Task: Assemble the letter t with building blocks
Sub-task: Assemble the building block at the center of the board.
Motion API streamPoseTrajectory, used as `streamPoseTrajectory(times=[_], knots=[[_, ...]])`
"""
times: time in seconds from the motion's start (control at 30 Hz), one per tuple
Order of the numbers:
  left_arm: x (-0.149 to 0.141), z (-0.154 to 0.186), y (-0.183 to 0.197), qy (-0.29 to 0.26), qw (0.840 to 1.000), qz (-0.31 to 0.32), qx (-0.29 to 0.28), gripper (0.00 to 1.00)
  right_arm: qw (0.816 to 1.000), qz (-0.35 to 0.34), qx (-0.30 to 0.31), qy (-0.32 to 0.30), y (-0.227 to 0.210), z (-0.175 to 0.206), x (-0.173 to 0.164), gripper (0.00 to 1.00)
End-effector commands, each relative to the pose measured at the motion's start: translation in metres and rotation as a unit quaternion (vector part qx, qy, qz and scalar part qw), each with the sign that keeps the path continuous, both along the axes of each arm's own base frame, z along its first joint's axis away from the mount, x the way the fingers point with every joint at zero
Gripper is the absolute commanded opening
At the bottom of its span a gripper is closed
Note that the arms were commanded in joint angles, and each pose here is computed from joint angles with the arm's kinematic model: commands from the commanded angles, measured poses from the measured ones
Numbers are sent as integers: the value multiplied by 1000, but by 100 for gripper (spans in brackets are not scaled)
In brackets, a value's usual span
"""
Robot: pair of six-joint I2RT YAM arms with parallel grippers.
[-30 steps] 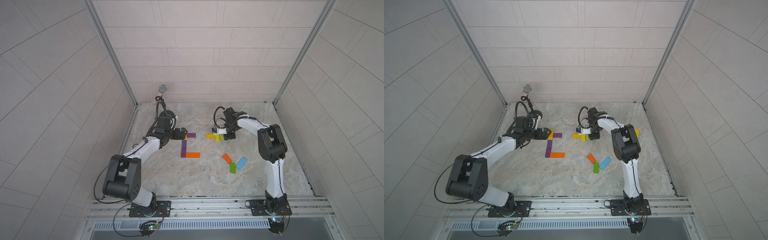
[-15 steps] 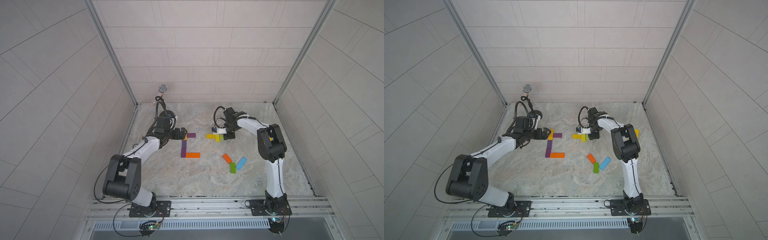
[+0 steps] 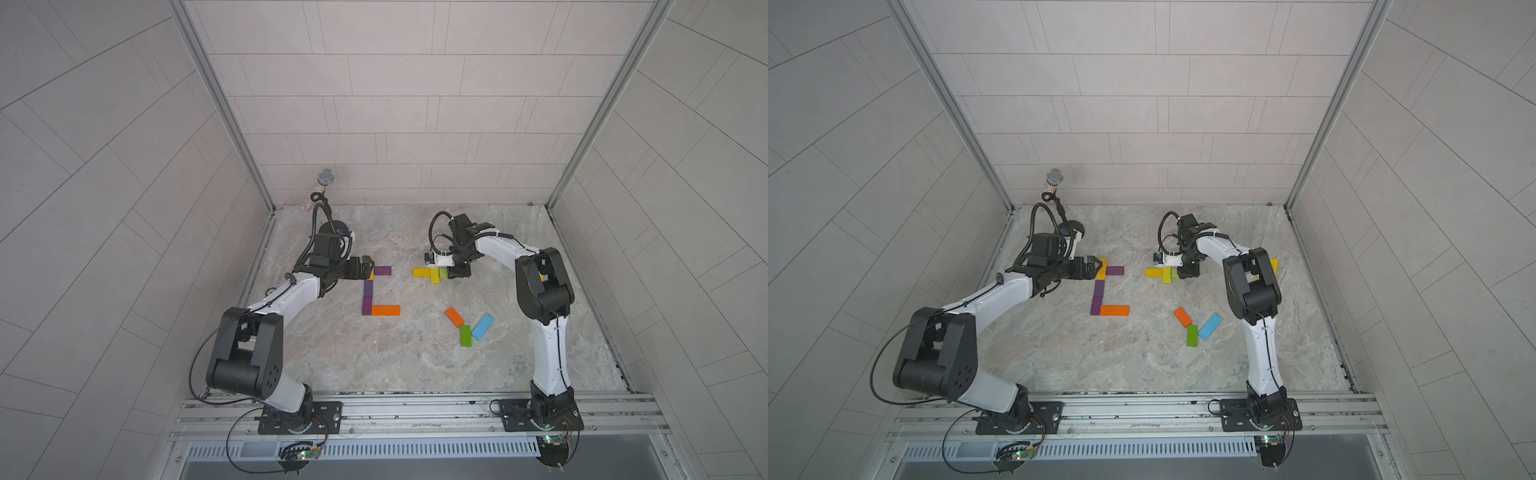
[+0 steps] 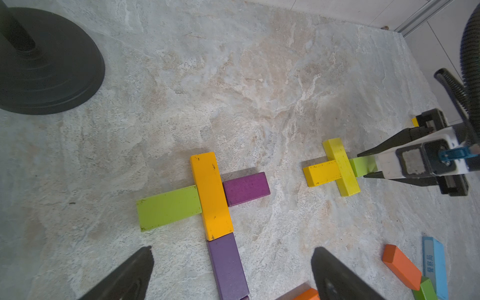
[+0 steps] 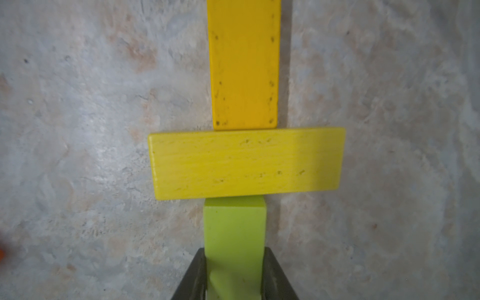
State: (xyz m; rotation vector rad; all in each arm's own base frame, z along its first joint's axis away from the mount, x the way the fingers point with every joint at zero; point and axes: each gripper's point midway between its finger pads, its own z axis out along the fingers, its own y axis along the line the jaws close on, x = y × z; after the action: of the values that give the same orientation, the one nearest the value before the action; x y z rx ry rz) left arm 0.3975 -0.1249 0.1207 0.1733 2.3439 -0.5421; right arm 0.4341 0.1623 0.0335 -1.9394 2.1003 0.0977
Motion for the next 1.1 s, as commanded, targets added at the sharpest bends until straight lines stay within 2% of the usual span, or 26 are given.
streamPoseTrajectory(times=[0.0, 0.37, 0.67, 1.07], knots=[[2, -4, 2, 0, 1000, 5, -6, 100, 1000, 6, 16, 14, 5, -3, -4, 21], [0, -5, 2, 2, 1000, 4, -6, 100, 1000, 3, 11, 11, 3, -6, -2, 26], [0, -7, 2, 4, 1000, 4, -2, 100, 1000, 4, 13, 9, 5, -8, 0, 47], [1, -7, 3, 4, 1000, 5, -3, 100, 1000, 2, 17, 9, 5, -7, -2, 51]])
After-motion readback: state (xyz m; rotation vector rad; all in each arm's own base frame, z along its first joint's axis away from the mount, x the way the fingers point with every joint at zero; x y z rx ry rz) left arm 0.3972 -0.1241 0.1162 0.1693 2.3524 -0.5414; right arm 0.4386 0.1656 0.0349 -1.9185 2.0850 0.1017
